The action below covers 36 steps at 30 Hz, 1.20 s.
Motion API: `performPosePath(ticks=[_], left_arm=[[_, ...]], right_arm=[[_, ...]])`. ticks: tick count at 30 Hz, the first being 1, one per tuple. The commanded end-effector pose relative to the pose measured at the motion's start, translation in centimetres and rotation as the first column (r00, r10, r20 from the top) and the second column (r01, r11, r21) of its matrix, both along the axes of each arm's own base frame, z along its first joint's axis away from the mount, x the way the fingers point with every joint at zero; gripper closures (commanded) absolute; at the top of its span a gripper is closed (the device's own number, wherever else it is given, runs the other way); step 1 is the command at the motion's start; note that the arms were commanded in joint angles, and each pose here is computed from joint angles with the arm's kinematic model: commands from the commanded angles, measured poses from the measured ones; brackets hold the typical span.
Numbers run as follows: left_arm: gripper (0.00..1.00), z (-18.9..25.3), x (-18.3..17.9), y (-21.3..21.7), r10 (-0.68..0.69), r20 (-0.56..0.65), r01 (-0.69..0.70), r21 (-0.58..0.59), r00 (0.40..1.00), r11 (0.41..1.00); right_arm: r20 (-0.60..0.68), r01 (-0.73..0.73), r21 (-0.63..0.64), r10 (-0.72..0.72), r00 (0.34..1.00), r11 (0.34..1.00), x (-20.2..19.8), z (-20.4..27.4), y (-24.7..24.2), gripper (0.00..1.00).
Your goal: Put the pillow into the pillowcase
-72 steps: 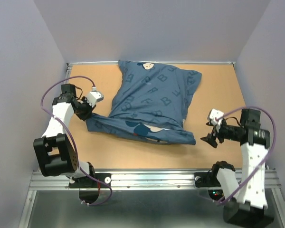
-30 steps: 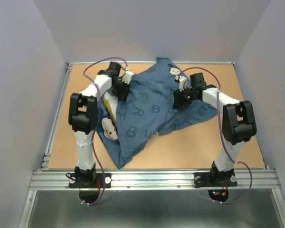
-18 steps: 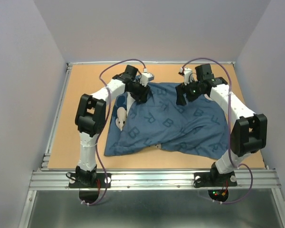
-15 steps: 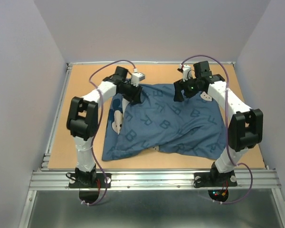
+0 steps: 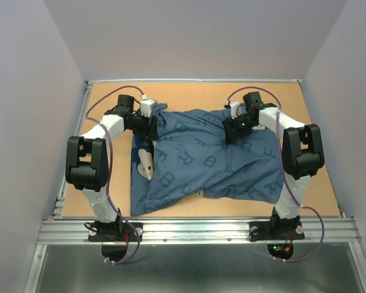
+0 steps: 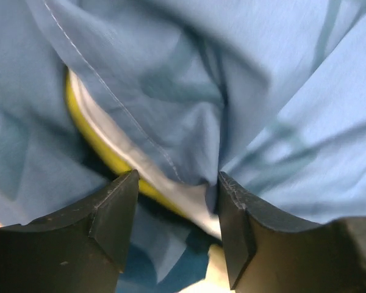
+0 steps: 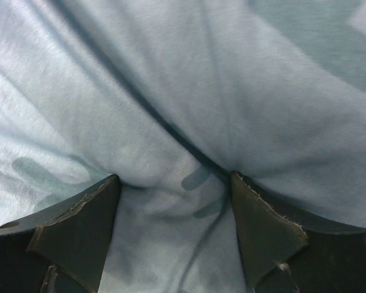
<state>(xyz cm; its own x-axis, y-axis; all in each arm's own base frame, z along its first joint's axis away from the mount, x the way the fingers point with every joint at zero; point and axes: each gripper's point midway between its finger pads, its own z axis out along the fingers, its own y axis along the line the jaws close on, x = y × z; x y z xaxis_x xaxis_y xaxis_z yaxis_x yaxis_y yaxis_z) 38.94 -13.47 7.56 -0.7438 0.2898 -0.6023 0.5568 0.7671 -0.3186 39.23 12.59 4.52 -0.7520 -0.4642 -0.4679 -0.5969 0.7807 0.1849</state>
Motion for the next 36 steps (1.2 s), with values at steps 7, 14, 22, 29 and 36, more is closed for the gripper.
performPosePath(ticks=[7,14,22,29,36], left_arm=[[0.36,-1.4,-0.9,4.4,0.086,-0.011,-0.085,0.080,0.996,0.993],[0.44,-1.4,0.2,6.2,0.133,0.030,-0.136,0.150,0.991,0.979],[0.34,7.2,1.8,3.0,0.134,0.282,-0.133,-0.021,0.950,0.991],[0.32,5.0,2.7,1.3,0.196,0.180,-0.177,-0.119,0.964,0.977],[0.36,3.0,2.3,1.6,0.251,0.118,-0.233,-0.146,0.961,0.961]], right_arm=[[0.063,0.100,-0.342,-0.083,0.995,0.935,4.9,-2.1,-12.5,0.23],[0.255,0.157,-0.128,-0.120,0.959,0.979,8.4,8.6,-8.0,0.21],[0.384,0.062,0.146,-0.114,0.916,0.987,4.9,21.1,6.4,0.14],[0.407,-0.047,0.063,0.017,0.913,0.997,3.5,18.4,15.6,0.11],[0.493,-0.039,-0.126,0.096,0.865,0.991,3.1,14.0,23.2,0.05]])
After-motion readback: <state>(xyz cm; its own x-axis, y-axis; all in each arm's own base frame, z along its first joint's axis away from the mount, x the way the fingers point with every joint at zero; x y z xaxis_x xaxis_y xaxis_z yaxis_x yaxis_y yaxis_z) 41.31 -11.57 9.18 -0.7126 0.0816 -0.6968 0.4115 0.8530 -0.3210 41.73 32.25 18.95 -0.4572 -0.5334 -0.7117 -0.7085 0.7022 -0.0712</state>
